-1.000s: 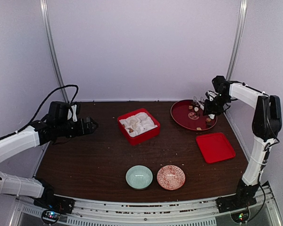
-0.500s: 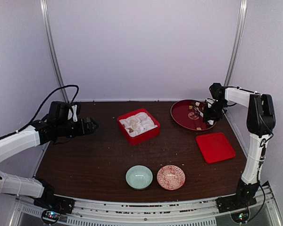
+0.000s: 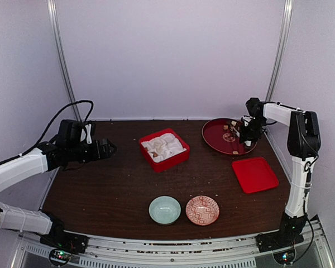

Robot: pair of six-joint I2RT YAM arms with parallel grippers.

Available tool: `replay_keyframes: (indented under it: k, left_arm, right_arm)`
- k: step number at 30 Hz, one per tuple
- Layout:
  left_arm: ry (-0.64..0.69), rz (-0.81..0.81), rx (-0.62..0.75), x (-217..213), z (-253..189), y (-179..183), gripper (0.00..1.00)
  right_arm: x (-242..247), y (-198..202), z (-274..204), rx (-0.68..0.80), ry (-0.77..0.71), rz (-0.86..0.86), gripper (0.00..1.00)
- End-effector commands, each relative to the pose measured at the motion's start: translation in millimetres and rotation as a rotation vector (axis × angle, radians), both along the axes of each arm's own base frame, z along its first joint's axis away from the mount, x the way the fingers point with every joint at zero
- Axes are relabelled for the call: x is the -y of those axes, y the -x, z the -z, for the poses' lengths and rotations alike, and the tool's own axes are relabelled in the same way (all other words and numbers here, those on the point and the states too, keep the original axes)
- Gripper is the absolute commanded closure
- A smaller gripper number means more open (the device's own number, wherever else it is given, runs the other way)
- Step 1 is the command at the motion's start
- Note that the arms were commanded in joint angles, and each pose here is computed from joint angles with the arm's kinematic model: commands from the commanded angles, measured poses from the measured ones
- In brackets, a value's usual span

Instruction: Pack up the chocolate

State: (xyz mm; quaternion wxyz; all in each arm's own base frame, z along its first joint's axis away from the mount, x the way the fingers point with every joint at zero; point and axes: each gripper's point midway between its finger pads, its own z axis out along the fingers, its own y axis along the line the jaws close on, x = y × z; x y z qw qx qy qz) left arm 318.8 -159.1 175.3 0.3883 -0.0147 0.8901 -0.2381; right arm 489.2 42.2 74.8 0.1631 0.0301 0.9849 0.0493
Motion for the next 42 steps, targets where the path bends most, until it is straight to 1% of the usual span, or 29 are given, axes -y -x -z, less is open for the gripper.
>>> replay_keyframes:
  k: [1,5,8,18,37,42]
  left_arm:
    - [0.007,0.003,0.042,0.0,-13.7,-8.3,0.02]
    - [0.003,0.002,0.039,-1.0,-12.2,-8.1,0.02]
    - [0.004,0.001,0.040,-1.4,-12.0,-8.7,0.02]
    - [0.012,0.005,0.042,-0.2,-13.0,-8.2,0.02]
    - [0.024,0.004,0.045,0.4,-14.3,-8.0,0.02]
    - [0.030,0.007,0.047,1.3,-15.1,-8.6,0.02]
  right_arm:
    - [6.3,-11.8,-7.8,0.028,0.011,0.016,0.66]
    - [5.4,-13.6,-7.7,0.025,0.002,0.015,0.69]
    - [5.0,-12.7,-7.8,0.022,-0.008,0.014,0.73]
    - [6.3,-1.2,-21.0,0.032,-0.021,0.005,0.82]
    - [-8.4,18.5,-61.8,0.128,-0.095,-0.031,0.82]
    - [-9.2,24.8,-58.5,0.115,-0.098,-0.037,0.82]
